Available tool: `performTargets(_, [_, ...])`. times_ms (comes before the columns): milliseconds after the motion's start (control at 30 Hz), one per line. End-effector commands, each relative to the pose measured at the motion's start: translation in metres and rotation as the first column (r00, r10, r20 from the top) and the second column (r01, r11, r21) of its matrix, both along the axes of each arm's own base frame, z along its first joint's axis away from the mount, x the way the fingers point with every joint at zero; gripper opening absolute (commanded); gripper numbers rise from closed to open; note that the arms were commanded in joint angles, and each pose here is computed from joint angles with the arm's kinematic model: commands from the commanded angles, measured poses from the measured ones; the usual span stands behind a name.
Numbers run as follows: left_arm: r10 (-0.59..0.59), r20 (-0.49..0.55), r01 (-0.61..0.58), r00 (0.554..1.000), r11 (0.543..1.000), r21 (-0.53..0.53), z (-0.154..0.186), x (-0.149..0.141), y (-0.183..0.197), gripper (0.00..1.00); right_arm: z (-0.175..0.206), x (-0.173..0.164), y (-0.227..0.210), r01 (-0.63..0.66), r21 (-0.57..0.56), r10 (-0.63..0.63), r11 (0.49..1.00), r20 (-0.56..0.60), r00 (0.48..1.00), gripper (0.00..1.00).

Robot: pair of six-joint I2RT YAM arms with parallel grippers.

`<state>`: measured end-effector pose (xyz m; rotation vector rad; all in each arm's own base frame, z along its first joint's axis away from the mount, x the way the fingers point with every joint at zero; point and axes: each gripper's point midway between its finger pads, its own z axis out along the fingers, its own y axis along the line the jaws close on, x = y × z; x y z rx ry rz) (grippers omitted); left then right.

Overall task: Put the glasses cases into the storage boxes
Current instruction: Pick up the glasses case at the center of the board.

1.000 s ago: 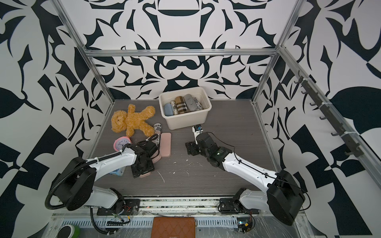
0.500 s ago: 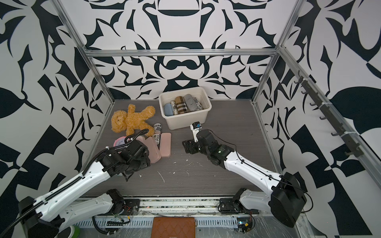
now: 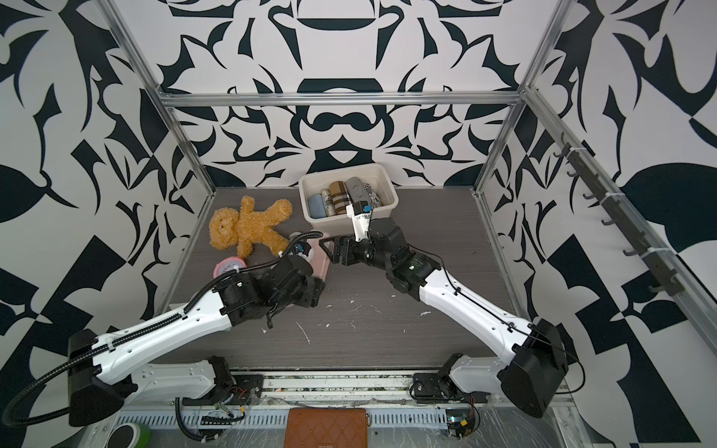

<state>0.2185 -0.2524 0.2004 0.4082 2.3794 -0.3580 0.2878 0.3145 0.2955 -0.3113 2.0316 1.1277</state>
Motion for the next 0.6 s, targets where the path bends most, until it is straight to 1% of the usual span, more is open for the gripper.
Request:
performTargets(0, [-0.047,0.128,0.063,0.991,0.990,-0.125,0.042,0.014,-0.028,0.50,0.020,-0.001,0.009,-0.023,0.093,0.025,0.995,-0.020,0.999,0.78])
performTargets(133, [-0.062,0.133,0.085,0.989,0.981,-0.173,0.047,0.013,-0.035,0.50,0.013,0.003,0.005,0.018,0.088,-0.014,0.996,-0.040,0.999,0.71])
performTargets(200, [-0.069,0.129,0.092,0.989,0.980,-0.179,0.046,0.011,-0.036,0.50,0.011,0.005,0.006,0.018,0.089,-0.015,0.996,-0.044,0.999,0.62])
performTargets(233, [-0.074,0.129,0.098,0.989,0.978,-0.186,0.046,0.010,-0.037,0.50,0.010,0.005,0.009,0.007,0.091,-0.003,0.996,-0.050,0.999,0.60])
performTargets(267, [-0.076,0.131,0.100,0.989,0.977,-0.191,0.046,0.010,-0.037,0.50,0.010,0.004,0.012,-0.010,0.094,0.015,0.995,-0.053,0.998,0.55])
performTargets(333, [-0.077,0.136,0.103,0.988,0.974,-0.201,0.048,0.010,-0.038,0.53,0.010,0.004,0.020,-0.043,0.097,0.049,0.994,-0.062,0.997,0.40])
performTargets(367, [-0.078,0.137,0.106,0.987,0.973,-0.205,0.048,0.010,-0.039,0.59,0.010,0.004,0.022,-0.053,0.101,0.059,0.993,-0.060,0.996,0.33])
performTargets(400, [-0.084,0.136,0.112,0.987,0.971,-0.212,0.049,0.009,-0.040,0.68,0.012,0.004,0.023,-0.058,0.103,0.064,0.993,-0.055,0.996,0.15])
performTargets(433, [-0.079,0.143,0.110,0.986,0.970,-0.219,0.052,0.009,-0.039,0.80,0.015,0.005,0.022,-0.048,0.097,0.053,0.994,-0.045,0.998,0.03])
performTargets(467, [-0.071,0.149,0.103,0.986,0.971,-0.218,0.053,0.009,-0.036,0.91,0.020,0.007,0.019,-0.033,0.089,0.036,0.995,-0.025,0.999,0.00])
performTargets(500, [-0.045,0.156,0.078,0.987,0.974,-0.214,0.055,0.011,-0.029,0.98,0.027,0.010,0.015,-0.011,0.084,0.011,0.996,0.006,1.000,0.00])
performTargets(567, [0.024,0.178,0.013,0.984,0.979,-0.201,0.057,0.015,-0.011,1.00,0.043,0.026,0.001,0.062,0.071,-0.067,0.996,0.075,0.995,0.00])
